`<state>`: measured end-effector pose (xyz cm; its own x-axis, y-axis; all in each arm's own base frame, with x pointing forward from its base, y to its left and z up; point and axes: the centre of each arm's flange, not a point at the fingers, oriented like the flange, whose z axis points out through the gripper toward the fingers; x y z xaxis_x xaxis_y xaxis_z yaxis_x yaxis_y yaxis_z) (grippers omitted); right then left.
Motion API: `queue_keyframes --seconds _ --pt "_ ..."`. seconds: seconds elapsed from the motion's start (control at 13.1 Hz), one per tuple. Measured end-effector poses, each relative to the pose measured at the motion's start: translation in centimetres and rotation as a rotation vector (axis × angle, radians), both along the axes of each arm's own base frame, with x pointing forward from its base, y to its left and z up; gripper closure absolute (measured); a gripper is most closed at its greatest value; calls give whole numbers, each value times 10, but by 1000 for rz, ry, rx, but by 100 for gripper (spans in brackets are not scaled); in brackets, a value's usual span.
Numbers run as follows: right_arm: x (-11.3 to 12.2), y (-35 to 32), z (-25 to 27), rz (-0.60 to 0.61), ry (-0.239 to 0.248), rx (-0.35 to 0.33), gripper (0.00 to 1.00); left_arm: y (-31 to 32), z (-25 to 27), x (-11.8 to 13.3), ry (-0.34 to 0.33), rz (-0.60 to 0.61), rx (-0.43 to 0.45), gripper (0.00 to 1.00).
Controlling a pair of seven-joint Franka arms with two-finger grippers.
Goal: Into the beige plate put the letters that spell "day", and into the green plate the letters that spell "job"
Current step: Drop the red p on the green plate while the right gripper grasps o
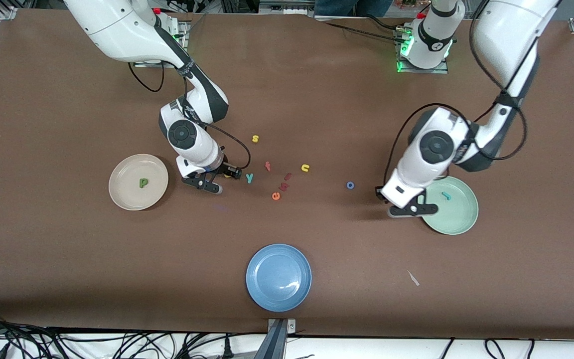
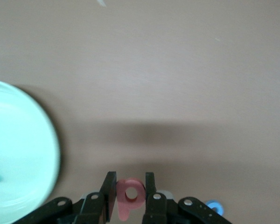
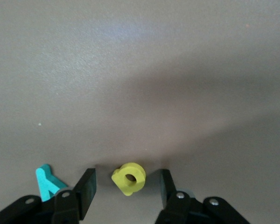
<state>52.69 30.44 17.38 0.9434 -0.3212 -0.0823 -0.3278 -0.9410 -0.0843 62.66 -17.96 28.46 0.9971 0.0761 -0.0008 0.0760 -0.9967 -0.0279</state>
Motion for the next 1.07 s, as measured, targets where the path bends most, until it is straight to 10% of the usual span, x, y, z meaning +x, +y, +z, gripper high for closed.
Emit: queue_keyframes --seconds 0.46,0.84,1.07 --pt "1 -1 2 -2 -3 -1 56 158 -26 9 196 -85 8 74" --pt "3 -1 7 30 -15 2 69 157 -88 -12 310 -104 -31 74" --pt "21 -31 40 124 -9 -40 69 157 -83 -8 297 -102 -30 48"
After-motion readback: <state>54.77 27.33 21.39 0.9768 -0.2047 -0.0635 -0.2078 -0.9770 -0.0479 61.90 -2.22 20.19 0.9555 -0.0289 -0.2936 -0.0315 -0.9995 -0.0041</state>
